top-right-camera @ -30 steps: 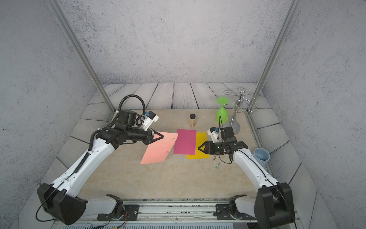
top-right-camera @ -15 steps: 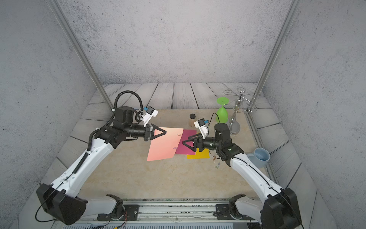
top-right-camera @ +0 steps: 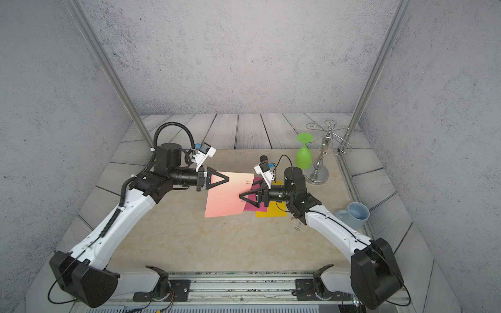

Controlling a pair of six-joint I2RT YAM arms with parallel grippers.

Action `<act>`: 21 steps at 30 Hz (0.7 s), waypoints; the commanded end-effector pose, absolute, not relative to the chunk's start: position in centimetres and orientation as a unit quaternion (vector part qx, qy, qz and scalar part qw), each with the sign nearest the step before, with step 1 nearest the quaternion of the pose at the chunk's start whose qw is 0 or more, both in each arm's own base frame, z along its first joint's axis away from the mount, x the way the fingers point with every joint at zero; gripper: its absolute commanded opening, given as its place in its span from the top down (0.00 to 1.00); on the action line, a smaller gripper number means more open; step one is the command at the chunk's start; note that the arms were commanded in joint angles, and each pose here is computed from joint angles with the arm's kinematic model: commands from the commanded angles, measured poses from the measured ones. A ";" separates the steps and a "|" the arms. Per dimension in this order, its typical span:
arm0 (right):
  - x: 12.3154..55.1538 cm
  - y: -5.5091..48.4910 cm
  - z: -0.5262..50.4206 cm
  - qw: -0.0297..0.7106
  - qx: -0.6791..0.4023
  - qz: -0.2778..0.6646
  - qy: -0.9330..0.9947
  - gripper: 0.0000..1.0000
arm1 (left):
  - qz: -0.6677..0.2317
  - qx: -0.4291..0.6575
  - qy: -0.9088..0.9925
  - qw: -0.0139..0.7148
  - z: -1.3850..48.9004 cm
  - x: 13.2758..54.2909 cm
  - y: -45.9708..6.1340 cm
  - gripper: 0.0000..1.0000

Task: Unclip the paperclips from the documents
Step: Adjust the document.

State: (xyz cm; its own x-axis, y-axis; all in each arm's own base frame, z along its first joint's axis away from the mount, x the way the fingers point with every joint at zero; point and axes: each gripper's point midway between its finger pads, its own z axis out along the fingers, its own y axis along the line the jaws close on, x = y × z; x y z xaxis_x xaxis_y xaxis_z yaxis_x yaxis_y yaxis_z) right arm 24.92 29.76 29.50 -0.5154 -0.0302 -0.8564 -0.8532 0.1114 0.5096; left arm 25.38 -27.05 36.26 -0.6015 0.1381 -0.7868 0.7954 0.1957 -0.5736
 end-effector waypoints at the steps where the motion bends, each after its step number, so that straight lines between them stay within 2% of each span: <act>1: 24.6 30.1 32.2 0.379 -0.354 0.593 0.616 0.36 | -0.553 0.345 0.691 0.313 37.7 24.3 -26.9 1.00; 10: 24.3 30.1 32.6 0.374 -0.356 0.596 0.615 0.69 | -0.546 0.347 0.691 0.321 37.6 24.1 -26.7 1.00; 17: 24.0 30.0 33.2 0.373 -0.357 0.600 0.611 0.88 | -0.544 0.345 0.696 0.316 37.2 24.1 -26.7 1.00; 21: 23.8 30.0 33.4 0.369 -0.359 0.602 0.611 0.94 | -0.541 0.343 0.699 0.319 37.2 24.2 -26.6 1.00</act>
